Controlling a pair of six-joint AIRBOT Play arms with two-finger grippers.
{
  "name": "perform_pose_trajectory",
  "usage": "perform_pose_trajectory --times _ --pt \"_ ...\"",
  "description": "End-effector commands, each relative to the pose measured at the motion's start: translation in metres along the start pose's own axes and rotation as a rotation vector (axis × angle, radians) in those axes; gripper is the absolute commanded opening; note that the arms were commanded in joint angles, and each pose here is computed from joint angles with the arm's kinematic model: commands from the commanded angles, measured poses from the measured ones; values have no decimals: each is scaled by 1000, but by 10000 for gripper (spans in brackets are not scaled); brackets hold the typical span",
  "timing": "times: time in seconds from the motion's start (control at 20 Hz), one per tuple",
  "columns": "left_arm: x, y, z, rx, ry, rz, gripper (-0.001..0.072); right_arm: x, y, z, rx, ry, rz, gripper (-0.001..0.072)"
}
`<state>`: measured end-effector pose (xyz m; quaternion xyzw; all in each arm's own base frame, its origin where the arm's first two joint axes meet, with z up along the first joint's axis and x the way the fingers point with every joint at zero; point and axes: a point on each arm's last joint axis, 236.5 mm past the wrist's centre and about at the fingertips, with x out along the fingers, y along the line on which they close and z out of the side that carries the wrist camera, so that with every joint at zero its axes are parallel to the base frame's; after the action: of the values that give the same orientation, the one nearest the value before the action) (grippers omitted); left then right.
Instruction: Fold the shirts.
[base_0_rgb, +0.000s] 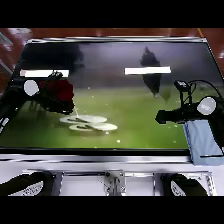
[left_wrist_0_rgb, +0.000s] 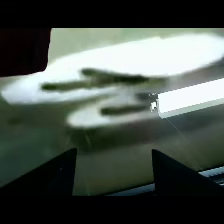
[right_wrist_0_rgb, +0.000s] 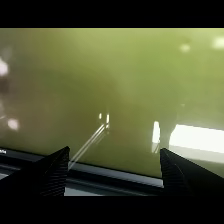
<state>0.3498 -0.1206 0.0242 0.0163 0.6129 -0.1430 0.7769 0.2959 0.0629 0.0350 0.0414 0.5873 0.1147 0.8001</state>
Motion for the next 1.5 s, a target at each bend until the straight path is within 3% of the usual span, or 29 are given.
perform_pose_trajectory --times 0.0,0.1,0.2,0.3,0.4,0.65,1.05,1.1,1.15,1.2,1.45 --pt "2 0 17 -3 -68 -1 530 0 1 10 9 -42 4 678" --pt "5 0 20 -5 -72 -4 536 0 4 10 14 -43 19 677" --pt "6 36 36 -88 -126 107 720 -1 10 11 22 -47 43 677" --pt "-4 98 56 -113 -175 272 720 -1 11 12 24 -51 45 677" --pt "-10 155 69 -252 -192 322 720 -1 11 12 24 -50 45 677" --pt "35 231 70 -584 -144 235 720 -1 10 13 24 -57 45 677" --pt "105 258 67 -641 -75 228 720 -1 11 13 26 -57 45 677" --pt "108 258 65 -641 -69 227 610 -1 11 13 28 -57 47 677" --pt "106 256 65 -644 -63 223 148 -1 12 14 52 -57 54 677" --pt "100 251 67 -646 -60 207 40 -1 15 15 80 -60 66 677" --pt "-24 191 138 -333 -270 165 39 -3 11 29 31 -124 48 677"
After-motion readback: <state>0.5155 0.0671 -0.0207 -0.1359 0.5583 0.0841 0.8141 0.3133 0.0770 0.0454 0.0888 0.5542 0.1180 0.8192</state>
